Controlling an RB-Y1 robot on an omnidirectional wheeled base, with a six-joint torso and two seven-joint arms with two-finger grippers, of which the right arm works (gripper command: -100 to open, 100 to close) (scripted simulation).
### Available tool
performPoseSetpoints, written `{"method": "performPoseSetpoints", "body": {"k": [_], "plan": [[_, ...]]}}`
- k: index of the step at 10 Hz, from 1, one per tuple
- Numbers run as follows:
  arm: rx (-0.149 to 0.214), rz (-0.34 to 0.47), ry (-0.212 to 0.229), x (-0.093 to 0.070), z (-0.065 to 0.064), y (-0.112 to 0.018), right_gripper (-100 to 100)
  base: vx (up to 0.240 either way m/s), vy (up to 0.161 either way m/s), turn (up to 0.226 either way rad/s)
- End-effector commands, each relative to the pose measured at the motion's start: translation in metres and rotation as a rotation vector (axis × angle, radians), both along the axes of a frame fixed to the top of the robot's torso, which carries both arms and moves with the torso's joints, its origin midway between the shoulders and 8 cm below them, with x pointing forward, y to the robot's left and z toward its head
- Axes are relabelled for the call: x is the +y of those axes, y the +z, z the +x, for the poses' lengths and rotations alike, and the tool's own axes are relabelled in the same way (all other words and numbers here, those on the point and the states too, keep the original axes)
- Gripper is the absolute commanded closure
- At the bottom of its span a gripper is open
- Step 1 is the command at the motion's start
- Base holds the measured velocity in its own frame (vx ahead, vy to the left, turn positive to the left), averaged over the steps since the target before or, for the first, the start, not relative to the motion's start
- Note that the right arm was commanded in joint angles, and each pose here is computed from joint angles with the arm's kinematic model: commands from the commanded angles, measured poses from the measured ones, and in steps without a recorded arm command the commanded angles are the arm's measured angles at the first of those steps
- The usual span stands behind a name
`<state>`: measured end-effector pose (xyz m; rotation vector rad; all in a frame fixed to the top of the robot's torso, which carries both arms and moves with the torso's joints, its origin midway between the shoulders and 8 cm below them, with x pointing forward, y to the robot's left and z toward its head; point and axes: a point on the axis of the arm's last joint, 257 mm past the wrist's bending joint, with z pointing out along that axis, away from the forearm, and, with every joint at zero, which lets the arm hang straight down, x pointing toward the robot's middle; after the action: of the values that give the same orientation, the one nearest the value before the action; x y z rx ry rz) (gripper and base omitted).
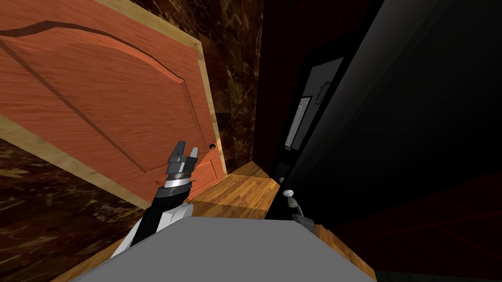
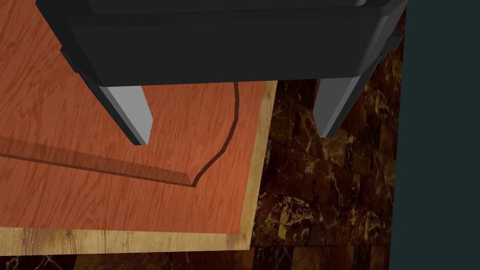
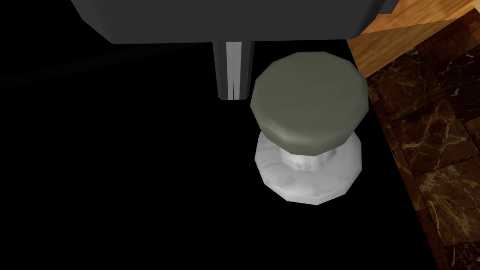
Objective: Pull the door open
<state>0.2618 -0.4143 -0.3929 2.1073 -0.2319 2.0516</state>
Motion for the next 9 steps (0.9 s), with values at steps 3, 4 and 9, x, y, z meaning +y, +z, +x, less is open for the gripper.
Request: {"method": "performPoseSetpoints", "body": {"k": [3, 4, 9], "plan": [[-0.024, 0.021, 0.048, 0.025, 0.0042, 0.0005, -100, -0.071, -0.023, 0.037], [-0.024, 0.021, 0.048, 0.025, 0.0042, 0.0005, -100, -0.037, -0.008, 0.023], [-0.029, 0.022, 0.057, 0.0281, 0.0042, 0.0011, -100, -0.024, -0.003, 0.008]]}}
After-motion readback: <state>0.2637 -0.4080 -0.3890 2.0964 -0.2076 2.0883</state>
